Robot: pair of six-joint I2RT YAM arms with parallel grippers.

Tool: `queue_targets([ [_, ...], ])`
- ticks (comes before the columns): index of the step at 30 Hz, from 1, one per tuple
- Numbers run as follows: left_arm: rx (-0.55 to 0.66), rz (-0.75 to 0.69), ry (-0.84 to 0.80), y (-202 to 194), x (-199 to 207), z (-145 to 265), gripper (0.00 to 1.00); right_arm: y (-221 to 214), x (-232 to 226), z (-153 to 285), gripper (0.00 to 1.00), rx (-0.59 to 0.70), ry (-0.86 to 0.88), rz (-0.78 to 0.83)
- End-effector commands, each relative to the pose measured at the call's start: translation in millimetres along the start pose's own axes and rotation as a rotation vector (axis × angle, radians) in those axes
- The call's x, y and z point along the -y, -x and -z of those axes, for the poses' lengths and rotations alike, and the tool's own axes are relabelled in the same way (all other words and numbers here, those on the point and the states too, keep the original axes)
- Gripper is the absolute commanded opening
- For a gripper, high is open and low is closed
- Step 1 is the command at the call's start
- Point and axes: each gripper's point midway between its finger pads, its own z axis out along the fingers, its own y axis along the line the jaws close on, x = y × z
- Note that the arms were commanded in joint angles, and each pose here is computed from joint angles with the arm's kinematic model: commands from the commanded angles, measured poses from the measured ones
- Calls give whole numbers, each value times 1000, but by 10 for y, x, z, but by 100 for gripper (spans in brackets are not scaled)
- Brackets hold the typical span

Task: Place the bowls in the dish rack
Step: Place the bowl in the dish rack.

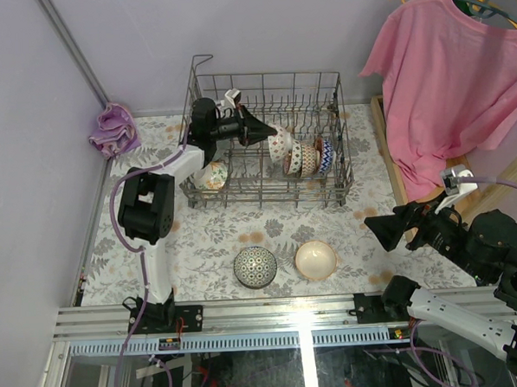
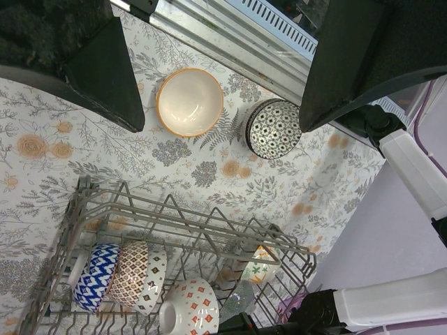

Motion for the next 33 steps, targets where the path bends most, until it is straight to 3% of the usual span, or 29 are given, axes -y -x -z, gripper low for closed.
queue_targets([
  [1, 1, -80, -74, 28, 224, 123, 0, 25, -15, 16, 99, 13, 13, 6],
  [15, -3, -45, -82, 91, 38, 90, 0, 17, -26, -11, 99, 5, 14, 11],
  [23, 27, -17, 51, 163, -145, 65, 0, 43, -34, -10, 99, 9, 14, 20],
  [33, 28, -4, 68, 190, -242, 33, 0, 33, -31, -27, 100, 6, 14, 36],
])
